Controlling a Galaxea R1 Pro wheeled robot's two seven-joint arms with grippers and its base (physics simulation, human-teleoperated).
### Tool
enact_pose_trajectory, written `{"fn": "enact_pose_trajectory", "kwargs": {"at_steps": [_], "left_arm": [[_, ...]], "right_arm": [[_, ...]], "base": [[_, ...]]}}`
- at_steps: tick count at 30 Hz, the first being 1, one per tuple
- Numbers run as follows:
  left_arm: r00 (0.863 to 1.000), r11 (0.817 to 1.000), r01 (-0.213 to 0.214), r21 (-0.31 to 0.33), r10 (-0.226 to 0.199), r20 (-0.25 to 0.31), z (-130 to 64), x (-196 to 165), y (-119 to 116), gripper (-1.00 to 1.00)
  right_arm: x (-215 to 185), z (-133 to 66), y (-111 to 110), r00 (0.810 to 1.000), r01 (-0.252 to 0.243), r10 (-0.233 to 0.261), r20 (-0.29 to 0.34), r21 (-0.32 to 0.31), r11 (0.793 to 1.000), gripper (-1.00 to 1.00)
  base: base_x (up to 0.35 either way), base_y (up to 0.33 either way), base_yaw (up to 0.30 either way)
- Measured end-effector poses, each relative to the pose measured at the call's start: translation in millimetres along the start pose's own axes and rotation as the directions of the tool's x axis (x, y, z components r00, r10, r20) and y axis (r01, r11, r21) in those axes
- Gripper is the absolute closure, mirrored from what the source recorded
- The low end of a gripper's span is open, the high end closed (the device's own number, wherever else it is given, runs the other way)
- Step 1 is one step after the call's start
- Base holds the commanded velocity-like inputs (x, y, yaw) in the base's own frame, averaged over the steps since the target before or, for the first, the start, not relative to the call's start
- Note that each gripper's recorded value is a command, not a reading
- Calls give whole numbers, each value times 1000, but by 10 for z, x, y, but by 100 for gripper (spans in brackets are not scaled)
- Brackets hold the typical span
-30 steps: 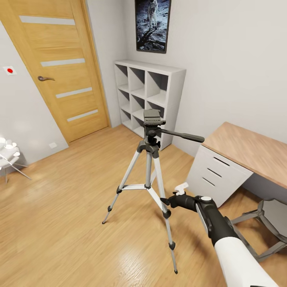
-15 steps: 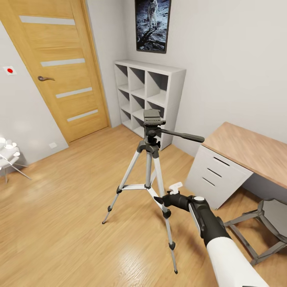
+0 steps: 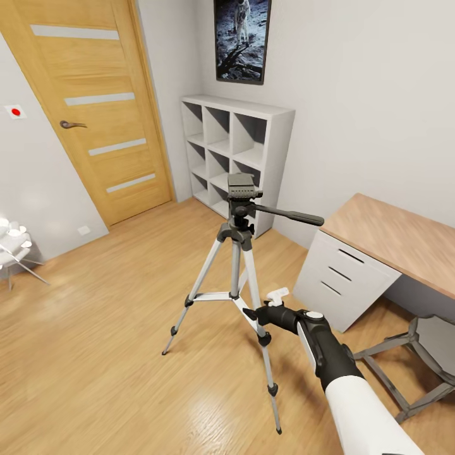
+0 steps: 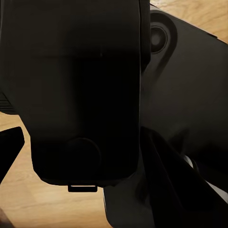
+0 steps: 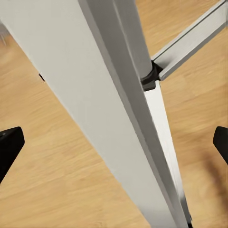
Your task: Attach the digital camera to the camera tripod in the bedroom.
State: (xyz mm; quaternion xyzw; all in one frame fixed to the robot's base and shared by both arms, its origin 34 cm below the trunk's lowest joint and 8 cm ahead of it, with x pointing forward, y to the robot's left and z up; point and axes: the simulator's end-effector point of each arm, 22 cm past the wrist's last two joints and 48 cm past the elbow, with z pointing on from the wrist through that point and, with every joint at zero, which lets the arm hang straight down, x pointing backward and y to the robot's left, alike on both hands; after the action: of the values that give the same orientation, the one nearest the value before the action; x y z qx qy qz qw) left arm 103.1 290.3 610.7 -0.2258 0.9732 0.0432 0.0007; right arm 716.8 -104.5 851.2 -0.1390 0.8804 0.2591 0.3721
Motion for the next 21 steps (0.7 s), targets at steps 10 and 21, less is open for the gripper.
{"fn": "enact_pose_trajectory", "kwargs": {"at_steps": [10,21], "left_arm": [[1000,1000,0,0,0,0,0,-3,1,100],[1000,1000,0,0,0,0,0,-3,10,100]], "right_arm": [[-41,-23,-31,1000,13,-13,4,9,1000,-100],[-104,-46,-36,1000,20,-20,11,13,1000,-100]], "base": [[0,0,0],[75,0,0]]}}
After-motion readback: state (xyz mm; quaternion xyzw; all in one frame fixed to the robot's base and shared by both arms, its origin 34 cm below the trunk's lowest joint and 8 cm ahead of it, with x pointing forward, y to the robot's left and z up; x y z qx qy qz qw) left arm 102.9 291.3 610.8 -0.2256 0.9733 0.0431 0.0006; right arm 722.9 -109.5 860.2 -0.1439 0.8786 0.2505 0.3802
